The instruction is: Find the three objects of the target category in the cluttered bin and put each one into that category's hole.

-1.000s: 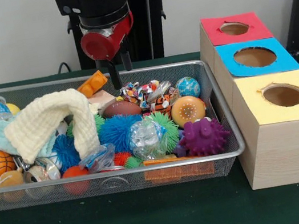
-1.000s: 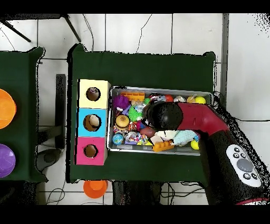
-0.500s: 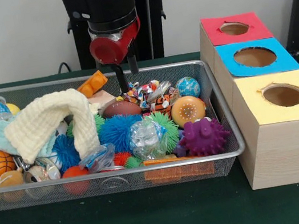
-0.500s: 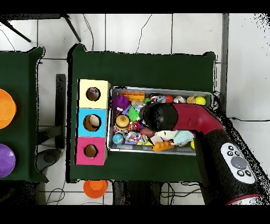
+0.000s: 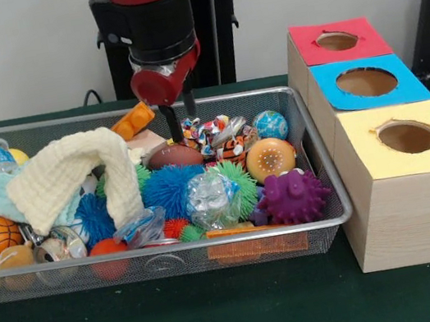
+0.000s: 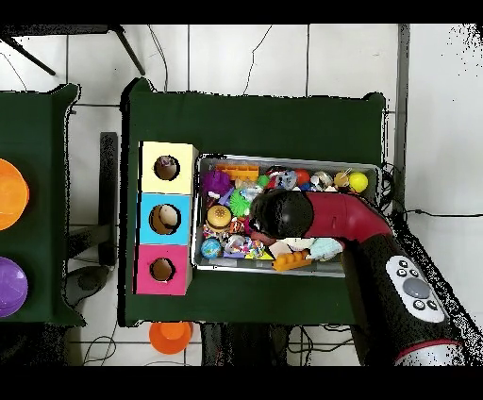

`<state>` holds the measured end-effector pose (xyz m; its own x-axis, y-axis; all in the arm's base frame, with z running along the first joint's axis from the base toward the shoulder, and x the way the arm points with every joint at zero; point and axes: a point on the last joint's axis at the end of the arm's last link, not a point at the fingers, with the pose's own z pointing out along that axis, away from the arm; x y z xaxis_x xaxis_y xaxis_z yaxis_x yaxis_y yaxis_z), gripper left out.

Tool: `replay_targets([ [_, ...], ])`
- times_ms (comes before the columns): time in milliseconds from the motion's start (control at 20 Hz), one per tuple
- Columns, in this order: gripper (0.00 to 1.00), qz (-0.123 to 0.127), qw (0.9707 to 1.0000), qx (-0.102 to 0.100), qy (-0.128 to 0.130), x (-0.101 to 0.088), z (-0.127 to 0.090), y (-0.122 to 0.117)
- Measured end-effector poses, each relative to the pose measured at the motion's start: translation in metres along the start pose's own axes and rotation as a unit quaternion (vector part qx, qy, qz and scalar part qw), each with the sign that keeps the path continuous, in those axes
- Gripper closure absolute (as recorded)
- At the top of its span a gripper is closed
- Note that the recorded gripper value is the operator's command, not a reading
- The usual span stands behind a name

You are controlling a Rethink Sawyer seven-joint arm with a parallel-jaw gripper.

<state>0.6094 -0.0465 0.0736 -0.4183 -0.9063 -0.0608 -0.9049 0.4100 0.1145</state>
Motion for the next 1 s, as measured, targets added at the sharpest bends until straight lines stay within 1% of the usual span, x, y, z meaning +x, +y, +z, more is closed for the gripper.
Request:
replay_targets([
  [200, 0.0, -0.003, 0.9999, -0.012, 0.008, -0.002, 0.013, 0.009],
  [250, 0.0, -0.004, 0.9998, -0.018, 0.01, -0.003, 0.018, 0.013],
  [550, 0.0, -0.004, 0.9991, -0.04, 0.012, -0.003, 0.039, 0.024],
  [750, 0.0, -0.001, 0.9986, -0.051, 0.016, 0.001, 0.05, 0.03],
  [800, 0.0, 0.0, 0.9982, -0.056, 0.021, 0.004, 0.055, 0.033],
  [900, 0.0, 0.001, 0.9978, -0.061, 0.026, 0.006, 0.059, 0.037],
  [950, 0.0, 0.002, 0.9968, -0.071, 0.035, 0.01, 0.065, 0.043],
  [1000, 0.0, 0.003, 0.9965, -0.075, 0.039, 0.011, 0.066, 0.045],
])
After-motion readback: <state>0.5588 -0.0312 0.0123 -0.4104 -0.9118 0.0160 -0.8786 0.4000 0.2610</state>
